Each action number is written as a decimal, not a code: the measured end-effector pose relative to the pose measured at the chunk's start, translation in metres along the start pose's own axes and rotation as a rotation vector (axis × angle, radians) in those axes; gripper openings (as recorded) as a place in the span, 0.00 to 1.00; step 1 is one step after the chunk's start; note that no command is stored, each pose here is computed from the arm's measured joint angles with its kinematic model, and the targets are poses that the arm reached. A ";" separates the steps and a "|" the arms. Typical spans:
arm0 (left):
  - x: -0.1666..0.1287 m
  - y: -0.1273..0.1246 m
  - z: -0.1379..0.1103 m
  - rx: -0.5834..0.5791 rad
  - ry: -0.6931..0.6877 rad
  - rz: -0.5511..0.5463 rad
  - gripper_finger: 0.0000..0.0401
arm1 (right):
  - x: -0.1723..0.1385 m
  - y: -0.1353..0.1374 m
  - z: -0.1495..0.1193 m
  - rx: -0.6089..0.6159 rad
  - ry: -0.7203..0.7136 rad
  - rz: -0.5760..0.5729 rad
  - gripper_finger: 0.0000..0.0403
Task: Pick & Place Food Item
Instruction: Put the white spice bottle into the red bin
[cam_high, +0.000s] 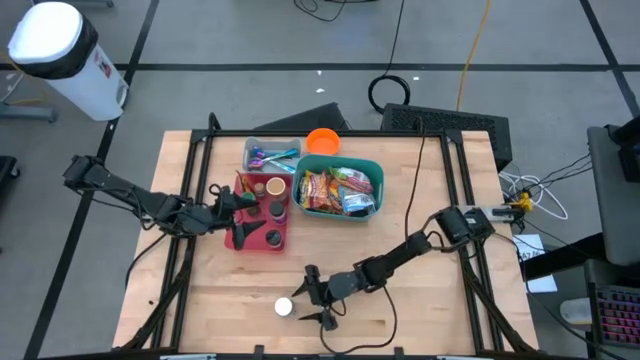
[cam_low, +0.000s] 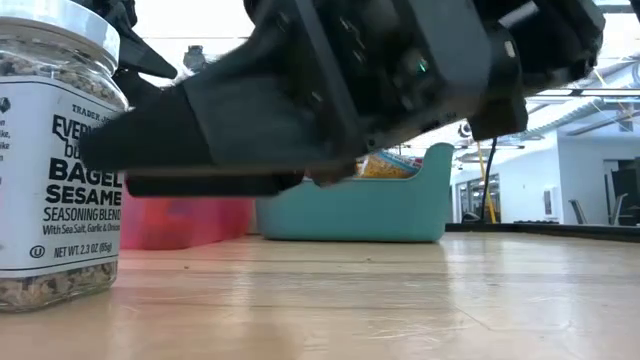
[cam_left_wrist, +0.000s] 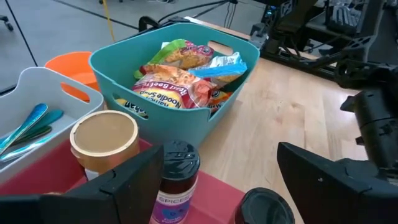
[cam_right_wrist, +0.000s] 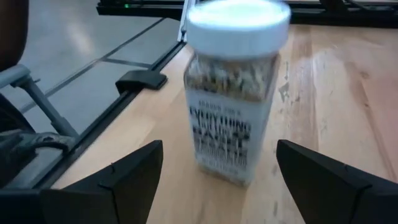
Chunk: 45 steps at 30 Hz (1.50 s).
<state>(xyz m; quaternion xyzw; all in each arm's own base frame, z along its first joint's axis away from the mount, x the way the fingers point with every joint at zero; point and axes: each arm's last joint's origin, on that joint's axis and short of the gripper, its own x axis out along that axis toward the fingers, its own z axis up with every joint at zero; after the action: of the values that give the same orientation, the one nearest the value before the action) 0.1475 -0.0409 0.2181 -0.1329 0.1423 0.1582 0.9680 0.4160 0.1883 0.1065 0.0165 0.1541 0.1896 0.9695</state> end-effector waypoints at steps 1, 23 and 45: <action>0.000 0.000 0.000 0.000 -0.001 0.000 0.78 | 0.001 0.000 0.003 0.000 0.000 -0.002 0.76; 0.004 -0.057 -0.012 0.218 -0.030 -0.470 0.76 | 0.004 -0.004 0.010 -0.065 0.036 -0.109 0.76; 0.039 -0.145 -0.045 0.463 0.144 -0.650 0.73 | -0.059 0.008 0.067 0.001 0.349 -0.134 0.76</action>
<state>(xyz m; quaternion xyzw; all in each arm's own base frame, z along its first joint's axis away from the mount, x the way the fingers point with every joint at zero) 0.2224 -0.1771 0.1951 0.0397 0.1919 -0.2021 0.9596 0.3819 0.1757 0.1886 -0.0264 0.3211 0.1245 0.9385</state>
